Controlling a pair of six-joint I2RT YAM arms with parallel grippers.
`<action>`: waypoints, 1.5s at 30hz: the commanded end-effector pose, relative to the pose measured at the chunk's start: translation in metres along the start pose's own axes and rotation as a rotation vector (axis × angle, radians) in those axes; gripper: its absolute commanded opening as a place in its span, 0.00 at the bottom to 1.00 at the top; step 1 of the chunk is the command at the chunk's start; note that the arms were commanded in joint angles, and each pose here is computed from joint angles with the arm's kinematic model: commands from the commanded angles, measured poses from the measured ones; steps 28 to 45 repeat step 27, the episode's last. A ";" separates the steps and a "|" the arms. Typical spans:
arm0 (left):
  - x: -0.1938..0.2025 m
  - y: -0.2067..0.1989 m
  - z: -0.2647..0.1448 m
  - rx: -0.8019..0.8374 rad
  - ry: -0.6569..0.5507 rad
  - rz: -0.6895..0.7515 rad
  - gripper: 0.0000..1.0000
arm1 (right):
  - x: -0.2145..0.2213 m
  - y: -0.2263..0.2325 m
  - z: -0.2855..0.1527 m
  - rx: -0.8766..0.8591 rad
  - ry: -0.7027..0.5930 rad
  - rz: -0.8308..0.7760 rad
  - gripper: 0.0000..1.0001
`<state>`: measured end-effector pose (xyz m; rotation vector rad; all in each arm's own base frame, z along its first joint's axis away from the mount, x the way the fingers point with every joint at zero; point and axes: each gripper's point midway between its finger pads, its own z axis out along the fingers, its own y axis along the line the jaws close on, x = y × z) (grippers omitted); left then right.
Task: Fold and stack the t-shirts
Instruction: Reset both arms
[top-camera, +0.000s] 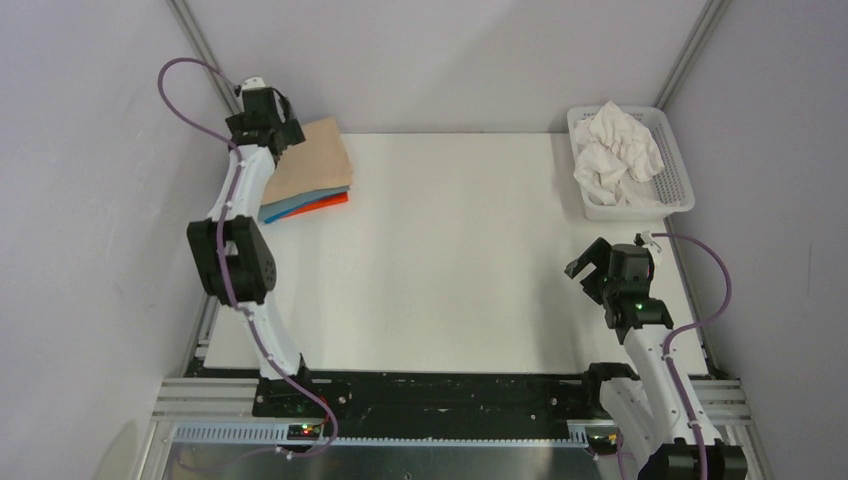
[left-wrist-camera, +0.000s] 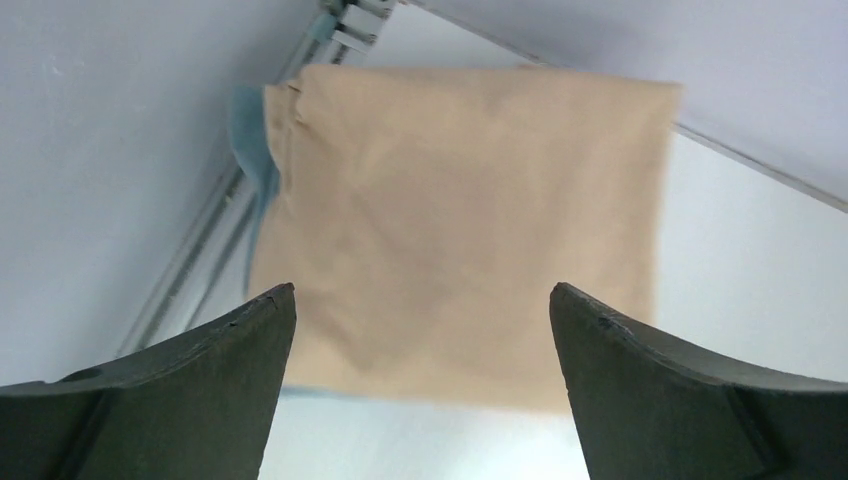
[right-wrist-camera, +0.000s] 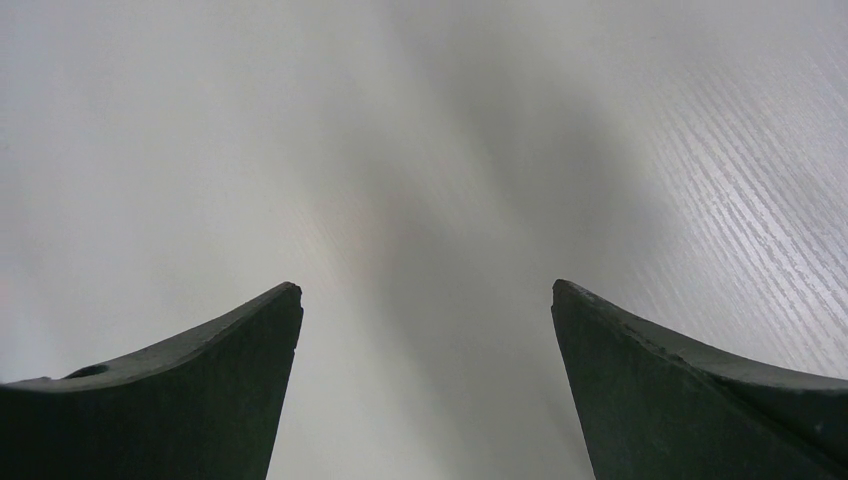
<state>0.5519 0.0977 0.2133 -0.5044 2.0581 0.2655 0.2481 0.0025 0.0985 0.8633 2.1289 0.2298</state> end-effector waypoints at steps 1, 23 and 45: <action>-0.026 -0.056 -0.106 0.211 -0.143 -0.095 1.00 | -0.010 0.014 -0.015 -0.063 -0.026 -0.032 1.00; 0.252 -0.019 -0.255 0.490 -0.002 -0.143 1.00 | 0.018 0.015 -0.033 -0.086 -0.012 -0.187 0.99; 0.251 -0.020 -0.257 0.500 -0.004 -0.136 1.00 | 0.022 0.010 -0.029 -0.060 -0.009 -0.184 1.00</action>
